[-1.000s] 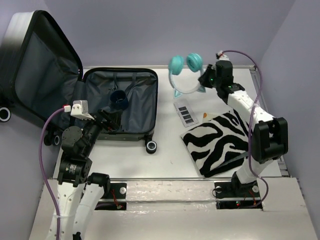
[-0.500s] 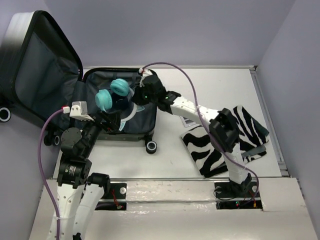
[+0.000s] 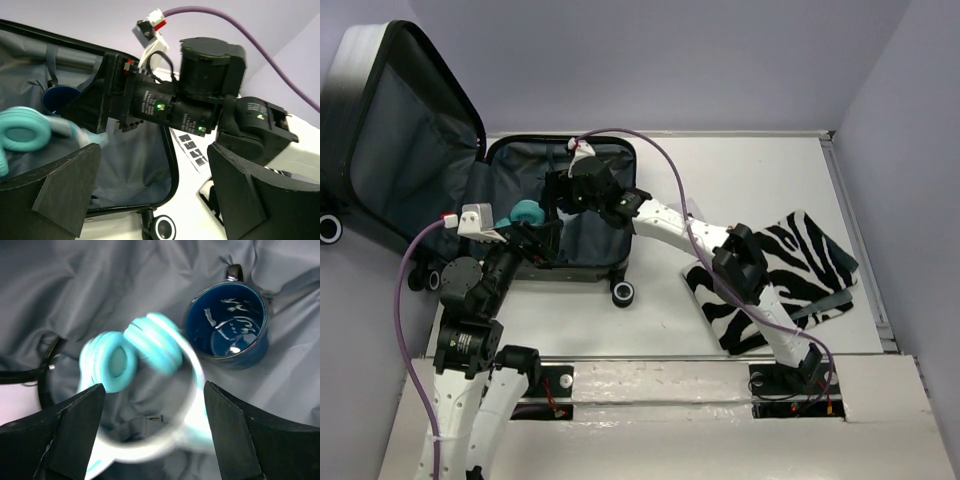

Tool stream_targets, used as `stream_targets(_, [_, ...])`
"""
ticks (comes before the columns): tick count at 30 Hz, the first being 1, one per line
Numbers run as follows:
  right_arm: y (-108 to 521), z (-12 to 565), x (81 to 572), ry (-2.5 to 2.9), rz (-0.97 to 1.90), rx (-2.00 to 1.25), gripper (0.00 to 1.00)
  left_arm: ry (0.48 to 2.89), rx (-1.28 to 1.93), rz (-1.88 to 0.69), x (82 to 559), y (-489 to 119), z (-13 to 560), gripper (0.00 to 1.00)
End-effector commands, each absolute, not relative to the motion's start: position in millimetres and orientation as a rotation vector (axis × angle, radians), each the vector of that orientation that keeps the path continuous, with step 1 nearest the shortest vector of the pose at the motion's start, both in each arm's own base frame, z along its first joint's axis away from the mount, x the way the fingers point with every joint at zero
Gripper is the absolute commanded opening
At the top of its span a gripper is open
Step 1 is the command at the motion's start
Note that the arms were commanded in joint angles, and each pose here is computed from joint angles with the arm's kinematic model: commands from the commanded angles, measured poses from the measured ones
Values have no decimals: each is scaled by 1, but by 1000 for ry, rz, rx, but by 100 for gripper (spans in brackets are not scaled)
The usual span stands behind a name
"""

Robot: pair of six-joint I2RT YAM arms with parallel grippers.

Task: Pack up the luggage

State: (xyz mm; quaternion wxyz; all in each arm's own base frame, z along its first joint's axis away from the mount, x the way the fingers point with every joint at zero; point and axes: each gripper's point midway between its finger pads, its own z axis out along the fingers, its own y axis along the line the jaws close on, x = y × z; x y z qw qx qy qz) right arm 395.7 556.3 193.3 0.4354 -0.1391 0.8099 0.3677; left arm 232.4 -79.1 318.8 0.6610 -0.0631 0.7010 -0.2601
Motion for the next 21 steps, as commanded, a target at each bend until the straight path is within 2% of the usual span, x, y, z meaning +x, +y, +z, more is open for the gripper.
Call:
stream_targets(1, [533,291,387,1831,946,-334,85,1537,-116,-601,230,-82,331,99])
stream_targets(3, [503,282,395,1856,883,-342,79,1534,-114,-600,231,-82,332,99])
stream_targets(4, [478,310,399,1809,856,-333,77,1537,-115,-600,231,-82,331,99])
stream_targets(5, [460,312,402,1810,822,-326,75,1538,-115,-600,231,-82,331,99])
stream_targets(7, [417,273,406,1907,702,-333,67,1541,-113,-599,230,-82,329,99])
stream_targets(8, [375,283,421,1906,643,-286,66,1543,-112,-598,230,-82,329,99])
stream_targets(9, [367,270,411,1948,630,-305,66,1542,-111,-602,230,-82,329,99])
stream_targets(10, [327,232,418,2055,580,-301,66,1542,-108,-606,230,-83,329,99])
stream_targets(13, [252,188,416,2207,431,-283,74,1546,-101,-615,230,-85,329,99])
stream_targets(18, [210,136,409,2378,240,-372,96,1557,-99,-615,232,-86,326,99])
stream_targets(21, [201,124,419,2423,194,-397,93,1562,-102,-611,233,-85,325,99])
